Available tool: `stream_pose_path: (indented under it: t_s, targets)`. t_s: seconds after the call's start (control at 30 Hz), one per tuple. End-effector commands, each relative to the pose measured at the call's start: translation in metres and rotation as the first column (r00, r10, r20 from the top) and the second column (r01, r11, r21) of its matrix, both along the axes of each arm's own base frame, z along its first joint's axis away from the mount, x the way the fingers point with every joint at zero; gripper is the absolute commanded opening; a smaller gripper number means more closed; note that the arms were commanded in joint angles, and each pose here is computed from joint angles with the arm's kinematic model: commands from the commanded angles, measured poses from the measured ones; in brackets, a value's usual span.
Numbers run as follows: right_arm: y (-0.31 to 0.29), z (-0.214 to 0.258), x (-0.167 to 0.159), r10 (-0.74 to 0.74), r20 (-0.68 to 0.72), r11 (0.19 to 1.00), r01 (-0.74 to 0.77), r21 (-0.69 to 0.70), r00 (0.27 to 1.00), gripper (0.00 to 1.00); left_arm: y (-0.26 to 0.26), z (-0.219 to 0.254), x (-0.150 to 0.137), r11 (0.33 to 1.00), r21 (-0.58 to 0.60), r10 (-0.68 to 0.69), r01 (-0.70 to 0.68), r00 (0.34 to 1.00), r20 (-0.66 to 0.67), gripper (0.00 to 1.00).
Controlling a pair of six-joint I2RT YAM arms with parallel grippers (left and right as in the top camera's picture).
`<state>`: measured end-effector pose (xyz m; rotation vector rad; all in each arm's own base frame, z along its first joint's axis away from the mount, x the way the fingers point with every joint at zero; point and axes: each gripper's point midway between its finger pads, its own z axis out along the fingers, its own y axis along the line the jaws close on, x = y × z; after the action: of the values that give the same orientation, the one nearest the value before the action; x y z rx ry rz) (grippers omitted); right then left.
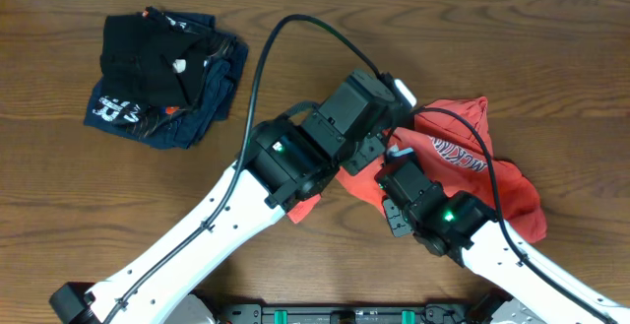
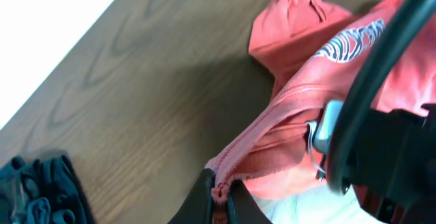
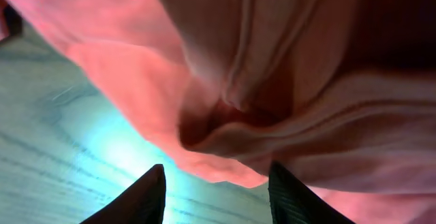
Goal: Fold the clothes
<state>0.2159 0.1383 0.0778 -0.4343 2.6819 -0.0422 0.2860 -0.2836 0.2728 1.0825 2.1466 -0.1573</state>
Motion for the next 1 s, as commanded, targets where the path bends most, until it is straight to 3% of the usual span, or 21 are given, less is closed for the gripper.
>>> stream_pose_path:
  t_s: [0.0,0.33,0.67,0.97]
  targets:
    - [-0.014,0.005,0.010,-0.070,0.086,0.995,0.077,-0.071,0.994,0.47,0.003,0.030,0.003,0.999,-0.042,0.010,-0.008,0.998,0.064,0.06]
    - [-0.020,0.014,0.024,-0.170,0.182,0.982,0.183,-0.057,0.969,0.50,0.002,0.035,0.003,0.998,-0.055,0.014,-0.010,0.997,0.071,0.06]
    - [-0.028,-0.008,-0.002,-0.189,0.059,0.978,0.193,-0.079,0.980,0.54,0.018,0.051,0.007,0.998,-0.040,0.062,-0.056,0.988,0.144,0.06]
    - [-0.024,-0.025,0.003,-0.257,0.088,0.966,0.258,0.000,0.962,0.56,0.019,0.051,0.007,0.998,-0.038,0.062,-0.057,0.988,0.140,0.06]
